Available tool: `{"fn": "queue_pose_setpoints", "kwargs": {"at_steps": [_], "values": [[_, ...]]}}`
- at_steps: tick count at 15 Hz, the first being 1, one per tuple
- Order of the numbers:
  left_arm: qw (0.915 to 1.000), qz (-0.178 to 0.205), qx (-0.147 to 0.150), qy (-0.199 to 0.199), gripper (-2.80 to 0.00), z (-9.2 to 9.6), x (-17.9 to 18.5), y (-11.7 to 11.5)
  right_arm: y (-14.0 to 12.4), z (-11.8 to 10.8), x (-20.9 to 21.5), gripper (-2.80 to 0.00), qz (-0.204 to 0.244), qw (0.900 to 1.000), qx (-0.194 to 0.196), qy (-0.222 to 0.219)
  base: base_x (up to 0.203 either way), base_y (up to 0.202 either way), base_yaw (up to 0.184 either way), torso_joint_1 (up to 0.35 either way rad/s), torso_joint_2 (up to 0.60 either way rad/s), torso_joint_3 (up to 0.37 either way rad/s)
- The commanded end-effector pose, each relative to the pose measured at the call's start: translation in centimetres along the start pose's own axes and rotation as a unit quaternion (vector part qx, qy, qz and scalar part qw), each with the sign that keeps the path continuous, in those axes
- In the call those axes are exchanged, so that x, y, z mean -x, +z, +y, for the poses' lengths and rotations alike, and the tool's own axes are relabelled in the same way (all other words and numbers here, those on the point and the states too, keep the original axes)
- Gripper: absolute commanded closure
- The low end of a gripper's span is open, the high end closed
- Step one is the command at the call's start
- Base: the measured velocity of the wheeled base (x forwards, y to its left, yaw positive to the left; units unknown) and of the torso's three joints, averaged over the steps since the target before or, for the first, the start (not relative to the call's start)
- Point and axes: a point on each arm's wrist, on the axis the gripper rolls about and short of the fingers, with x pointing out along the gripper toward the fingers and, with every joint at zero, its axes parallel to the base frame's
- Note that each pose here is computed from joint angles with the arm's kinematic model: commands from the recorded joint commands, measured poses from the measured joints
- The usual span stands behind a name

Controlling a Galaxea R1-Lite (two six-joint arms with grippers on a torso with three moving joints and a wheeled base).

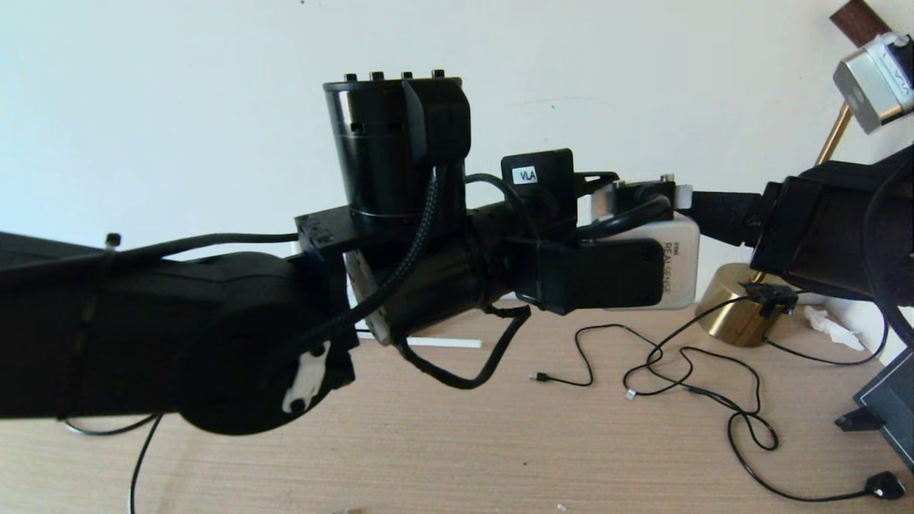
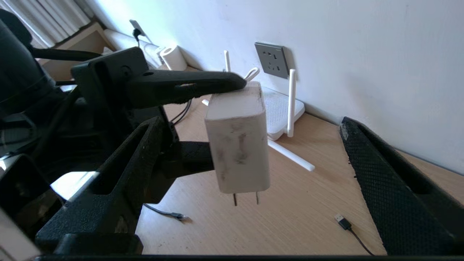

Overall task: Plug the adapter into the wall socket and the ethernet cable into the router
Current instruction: Hand it to the other hand

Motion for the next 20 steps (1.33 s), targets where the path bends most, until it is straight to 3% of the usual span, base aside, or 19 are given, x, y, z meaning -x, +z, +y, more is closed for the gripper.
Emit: {"fn": "queue_pose_setpoints", "kwargs": {"at_steps": [1, 16, 17, 20], "values": [[1.0, -0.001, -0.004, 0.002, 0.0, 0.1, 0.1, 0.1, 0.0, 0.0, 0.0, 0.0, -0.001, 1.0, 0.0, 0.002, 0.0, 0.0, 0.0, 0.0, 0.0, 0.0], [0.9999, -0.001, -0.001, -0.017, 0.0, -0.8, 1.1, 0.1, -0.2, 0.2, 0.0, 0.0, 0.003, 1.0, 0.002, 0.006, 0.0, 0.0, 0.0, 0.0, 0.0, 0.0], [0.9998, -0.001, -0.001, -0.017, -2.8, -0.8, 1.2, 0.1, -0.2, 0.2, -0.1, 0.0, 0.002, 1.0, 0.002, 0.007, 0.0, 0.0, 0.0, 0.0, 0.0, 0.0], [0.9996, -0.007, 0.013, -0.024, -2.8, -1.0, 2.0, 0.5, -0.2, 0.3, 0.1, 0.0, 0.003, 1.0, 0.002, 0.009, 0.0, 0.0, 0.0, 0.0, 0.0, 0.0]]}}
